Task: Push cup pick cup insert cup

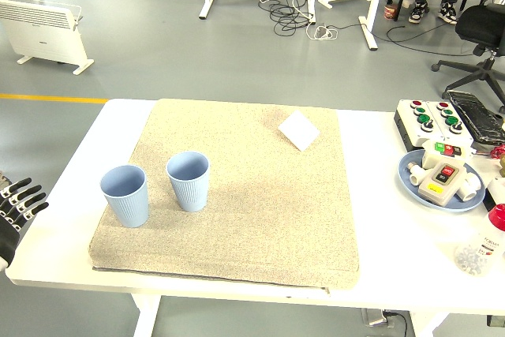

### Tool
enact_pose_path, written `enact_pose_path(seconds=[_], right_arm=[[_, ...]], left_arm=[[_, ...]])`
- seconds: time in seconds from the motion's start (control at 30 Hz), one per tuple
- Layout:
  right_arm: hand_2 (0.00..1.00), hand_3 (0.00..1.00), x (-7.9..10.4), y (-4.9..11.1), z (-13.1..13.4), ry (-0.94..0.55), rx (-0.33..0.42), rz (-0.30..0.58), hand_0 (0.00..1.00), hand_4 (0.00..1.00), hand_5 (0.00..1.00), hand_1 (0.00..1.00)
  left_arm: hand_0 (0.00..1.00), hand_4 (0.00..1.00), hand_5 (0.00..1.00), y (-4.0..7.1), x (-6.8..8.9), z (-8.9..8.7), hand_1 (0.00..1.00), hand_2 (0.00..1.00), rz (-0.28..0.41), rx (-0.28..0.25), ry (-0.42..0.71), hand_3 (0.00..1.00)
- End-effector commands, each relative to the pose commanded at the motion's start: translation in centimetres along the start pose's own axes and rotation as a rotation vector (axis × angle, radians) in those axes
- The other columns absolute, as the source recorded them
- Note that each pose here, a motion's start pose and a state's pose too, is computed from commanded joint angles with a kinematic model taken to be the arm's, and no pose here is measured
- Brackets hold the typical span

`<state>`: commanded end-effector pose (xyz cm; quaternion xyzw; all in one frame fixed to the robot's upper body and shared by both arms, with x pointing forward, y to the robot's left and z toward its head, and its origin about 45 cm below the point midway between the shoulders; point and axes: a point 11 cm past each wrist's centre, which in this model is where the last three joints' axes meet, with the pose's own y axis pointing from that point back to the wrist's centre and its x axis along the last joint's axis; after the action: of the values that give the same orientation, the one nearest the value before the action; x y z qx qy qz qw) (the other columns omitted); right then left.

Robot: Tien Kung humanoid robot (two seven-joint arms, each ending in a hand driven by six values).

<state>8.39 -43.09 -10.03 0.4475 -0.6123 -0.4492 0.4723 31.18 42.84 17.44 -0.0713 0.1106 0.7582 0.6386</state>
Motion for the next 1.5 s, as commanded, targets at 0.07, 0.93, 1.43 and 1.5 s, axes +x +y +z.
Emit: enact_pose_path(seconds=[0.07, 0.93, 1.43, 1.5], right_arm=[[0.723, 0.589, 0.0, 0.0, 0.0, 0.001, 0.0, 0.0, 0.786, 0.169, 0.493, 0.708], [0.723, 0.589, -0.1, 0.0, 0.0, 0.007, -0.004, -0.001, 0.786, 0.167, 0.5, 0.706], [0.723, 0.588, -0.1, 0.0, -0.2, 0.009, -0.003, -0.001, 0.786, 0.164, 0.504, 0.705], [0.723, 0.588, -0.1, 0.0, -0.1, 0.009, -0.004, -0.001, 0.786, 0.164, 0.504, 0.705]], left_arm=[[0.493, 0.684, 0.998, 0.1, -0.2, 0.0, 0.586, 0.554, -0.013, 0.002, -0.013, 0.565], [0.454, 0.656, 0.998, 1.4, -3.6, -2.0, 0.483, 0.472, -0.168, 0.013, -0.136, 0.464], [0.484, 0.636, 0.998, 2.1, -6.8, -3.0, 0.504, 0.472, -0.326, 0.023, -0.287, 0.446], [0.484, 0.636, 0.998, 2.0, -7.3, -3.4, 0.504, 0.472, -0.343, 0.026, -0.314, 0.446]])
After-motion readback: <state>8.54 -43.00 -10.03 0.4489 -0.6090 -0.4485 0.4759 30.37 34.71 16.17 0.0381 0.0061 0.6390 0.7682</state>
